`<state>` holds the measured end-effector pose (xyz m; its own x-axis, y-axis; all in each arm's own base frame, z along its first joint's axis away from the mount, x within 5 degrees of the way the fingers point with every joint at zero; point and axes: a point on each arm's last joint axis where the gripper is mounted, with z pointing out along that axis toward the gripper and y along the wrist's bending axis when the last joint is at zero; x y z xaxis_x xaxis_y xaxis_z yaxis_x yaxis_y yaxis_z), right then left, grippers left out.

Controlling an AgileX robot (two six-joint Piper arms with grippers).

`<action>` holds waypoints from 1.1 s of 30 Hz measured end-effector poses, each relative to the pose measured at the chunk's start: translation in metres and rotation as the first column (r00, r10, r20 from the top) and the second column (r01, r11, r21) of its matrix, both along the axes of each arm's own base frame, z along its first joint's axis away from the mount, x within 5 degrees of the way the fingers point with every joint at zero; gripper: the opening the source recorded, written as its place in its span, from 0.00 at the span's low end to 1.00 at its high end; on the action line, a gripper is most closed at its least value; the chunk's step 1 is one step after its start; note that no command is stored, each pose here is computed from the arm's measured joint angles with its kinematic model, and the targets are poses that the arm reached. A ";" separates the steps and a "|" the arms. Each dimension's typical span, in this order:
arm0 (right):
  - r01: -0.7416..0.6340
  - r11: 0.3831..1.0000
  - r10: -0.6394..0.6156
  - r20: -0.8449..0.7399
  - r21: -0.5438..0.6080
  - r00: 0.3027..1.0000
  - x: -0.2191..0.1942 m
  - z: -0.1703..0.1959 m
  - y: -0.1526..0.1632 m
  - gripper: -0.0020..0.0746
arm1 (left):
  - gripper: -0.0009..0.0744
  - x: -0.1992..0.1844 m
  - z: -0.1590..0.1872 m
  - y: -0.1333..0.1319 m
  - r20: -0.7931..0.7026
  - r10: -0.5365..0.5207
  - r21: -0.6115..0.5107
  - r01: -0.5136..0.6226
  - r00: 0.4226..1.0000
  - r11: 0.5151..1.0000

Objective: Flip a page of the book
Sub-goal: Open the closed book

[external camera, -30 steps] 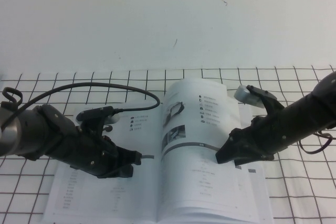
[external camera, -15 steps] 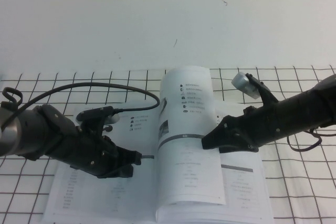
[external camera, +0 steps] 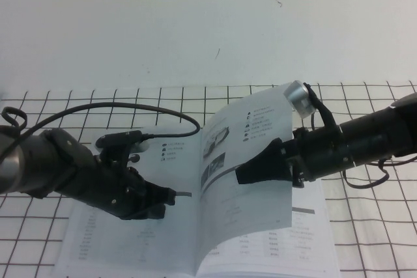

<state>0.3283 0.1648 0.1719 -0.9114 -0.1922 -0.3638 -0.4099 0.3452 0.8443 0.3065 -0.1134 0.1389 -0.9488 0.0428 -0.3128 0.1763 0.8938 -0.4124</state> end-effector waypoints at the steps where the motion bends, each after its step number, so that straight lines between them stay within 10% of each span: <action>1: -0.003 1.000 0.003 -0.001 0.009 1.000 0.000 0.001 0.000 0.61 | 0.01 -0.001 0.003 0.000 0.011 -0.011 0.002 0.011 1.000 1.000; 20: -0.045 0.994 0.034 0.110 0.096 0.993 0.025 0.046 0.010 0.61 | 0.01 -0.045 0.107 -0.005 0.211 -0.150 -0.085 0.171 0.966 0.982; 33: -0.045 0.994 0.036 0.093 0.097 0.995 0.024 0.045 0.012 0.61 | 0.01 -0.156 0.129 -0.067 0.443 -0.358 -0.081 0.435 0.822 0.897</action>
